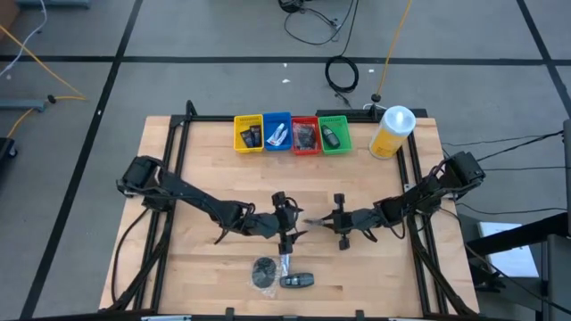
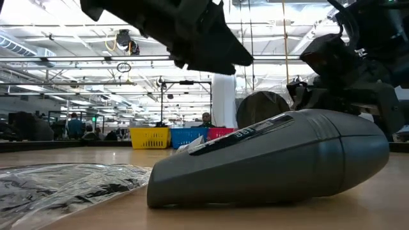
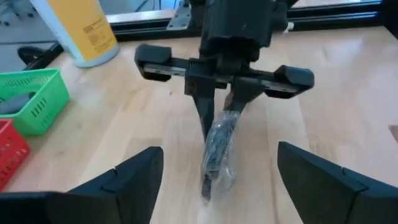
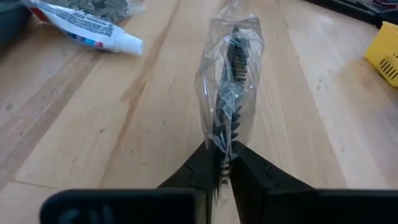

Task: Pick & Place Travel size toiletries
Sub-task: Put the black hairbrush into the red basket

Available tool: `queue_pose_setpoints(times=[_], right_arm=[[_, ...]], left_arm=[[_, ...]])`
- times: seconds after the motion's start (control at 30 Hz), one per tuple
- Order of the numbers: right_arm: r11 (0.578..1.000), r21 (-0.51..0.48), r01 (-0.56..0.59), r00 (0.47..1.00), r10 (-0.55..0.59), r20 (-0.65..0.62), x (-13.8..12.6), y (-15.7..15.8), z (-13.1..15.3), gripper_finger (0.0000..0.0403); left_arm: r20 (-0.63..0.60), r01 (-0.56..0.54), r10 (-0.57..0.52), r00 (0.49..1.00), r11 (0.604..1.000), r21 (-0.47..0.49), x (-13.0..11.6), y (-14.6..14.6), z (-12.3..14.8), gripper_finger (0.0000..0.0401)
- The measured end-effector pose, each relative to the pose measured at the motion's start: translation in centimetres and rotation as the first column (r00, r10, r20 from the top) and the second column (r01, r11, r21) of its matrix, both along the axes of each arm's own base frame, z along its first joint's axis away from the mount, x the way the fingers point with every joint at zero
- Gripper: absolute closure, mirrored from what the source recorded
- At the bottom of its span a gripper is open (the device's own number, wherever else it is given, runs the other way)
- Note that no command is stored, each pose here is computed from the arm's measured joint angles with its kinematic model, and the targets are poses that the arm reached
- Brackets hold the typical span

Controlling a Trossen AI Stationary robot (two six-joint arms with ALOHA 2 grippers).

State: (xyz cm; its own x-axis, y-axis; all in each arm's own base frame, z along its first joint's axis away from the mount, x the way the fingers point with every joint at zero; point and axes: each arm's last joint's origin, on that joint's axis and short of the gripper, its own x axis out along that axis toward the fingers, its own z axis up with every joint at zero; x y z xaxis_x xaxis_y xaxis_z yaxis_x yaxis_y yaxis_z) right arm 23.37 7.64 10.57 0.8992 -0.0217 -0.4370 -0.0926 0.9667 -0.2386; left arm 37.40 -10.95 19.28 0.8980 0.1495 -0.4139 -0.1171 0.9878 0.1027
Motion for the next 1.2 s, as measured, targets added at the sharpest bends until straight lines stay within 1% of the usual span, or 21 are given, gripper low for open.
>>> queue_pose_setpoints(times=[0.07,0.2,0.3,0.4,0.47,0.57,0.63,0.73,0.77,0.87,0.97,1.03,1.13,1.2], right_arm=[[1.000,-0.003,-0.001,1.000,0.001,-0.002,0.0,0.0,0.0,0.0379],[1.000,-0.007,-0.004,1.000,0.004,0.001,0.0,0.0,0.0,0.0377],[0.999,-0.029,-0.016,1.000,0.017,0.011,0.0,0.0,0.1,0.0374],[0.998,-0.056,-0.028,0.999,0.029,0.015,0.1,0.0,0.1,0.0376],[0.997,-0.075,-0.037,0.999,0.038,0.015,0.1,0.0,0.1,0.0379],[0.993,-0.103,-0.050,0.999,0.052,0.016,0.1,0.0,0.2,0.0377],[0.992,-0.112,-0.054,0.998,0.056,0.014,0.1,0.0,0.2,0.0375],[0.992,-0.112,-0.054,0.998,0.056,0.014,0.1,0.0,0.2,0.0375],[0.992,-0.113,-0.054,0.998,0.056,0.012,0.1,0.0,0.1,0.0377],[0.990,-0.124,-0.060,0.998,0.061,0.007,0.1,0.0,0.1,0.0378],[0.991,-0.122,-0.059,0.998,0.061,0.015,0.1,0.0,0.2,0.0374],[0.991,-0.121,-0.058,0.998,0.062,0.028,0.1,0.0,0.3,0.0373],[0.992,-0.113,-0.055,0.996,0.062,0.060,0.3,0.0,0.6,0.0375],[0.993,-0.107,-0.053,0.995,0.062,0.079,0.3,0.1,0.8,0.0377]], left_arm=[[0.004,0.023,-0.023,1.000,1.000,-0.006,0.2,0.0,-0.1,0.0087],[0.006,0.121,-0.122,0.993,0.989,0.081,0.0,-1.1,0.0,0.0090],[0.014,0.125,-0.128,0.992,0.981,0.146,-0.3,-2.2,0.1,0.0097],[0.015,0.128,-0.136,0.991,0.960,0.248,-0.6,-2.9,0.3,0.0102],[0.016,0.129,-0.139,0.990,0.953,0.276,-0.7,-3.1,0.4,0.0101],[0.021,0.126,-0.136,0.990,0.955,0.268,-0.5,-2.6,0.4,0.0093],[0.023,0.142,-0.152,0.988,0.958,0.248,-0.1,-1.9,0.5,0.0086],[0.027,0.178,-0.186,0.982,0.968,0.176,0.4,-0.7,0.4,0.0074],[0.033,0.174,-0.181,0.983,0.972,0.155,0.5,-0.2,0.5,0.0070],[0.027,0.166,-0.170,0.985,0.978,0.130,0.8,0.8,0.4,0.0065],[0.006,0.200,-0.201,0.979,0.974,0.110,1.1,1.3,-0.3,0.0072],[-0.008,0.206,-0.206,0.978,0.974,0.092,1.4,1.3,-1.3,0.0082],[-0.052,0.198,-0.194,0.980,0.976,0.086,1.7,1.3,-2.9,0.0100],[-0.068,0.173,-0.167,0.984,0.980,0.101,1.7,1.4,-3.5,0.0112]])
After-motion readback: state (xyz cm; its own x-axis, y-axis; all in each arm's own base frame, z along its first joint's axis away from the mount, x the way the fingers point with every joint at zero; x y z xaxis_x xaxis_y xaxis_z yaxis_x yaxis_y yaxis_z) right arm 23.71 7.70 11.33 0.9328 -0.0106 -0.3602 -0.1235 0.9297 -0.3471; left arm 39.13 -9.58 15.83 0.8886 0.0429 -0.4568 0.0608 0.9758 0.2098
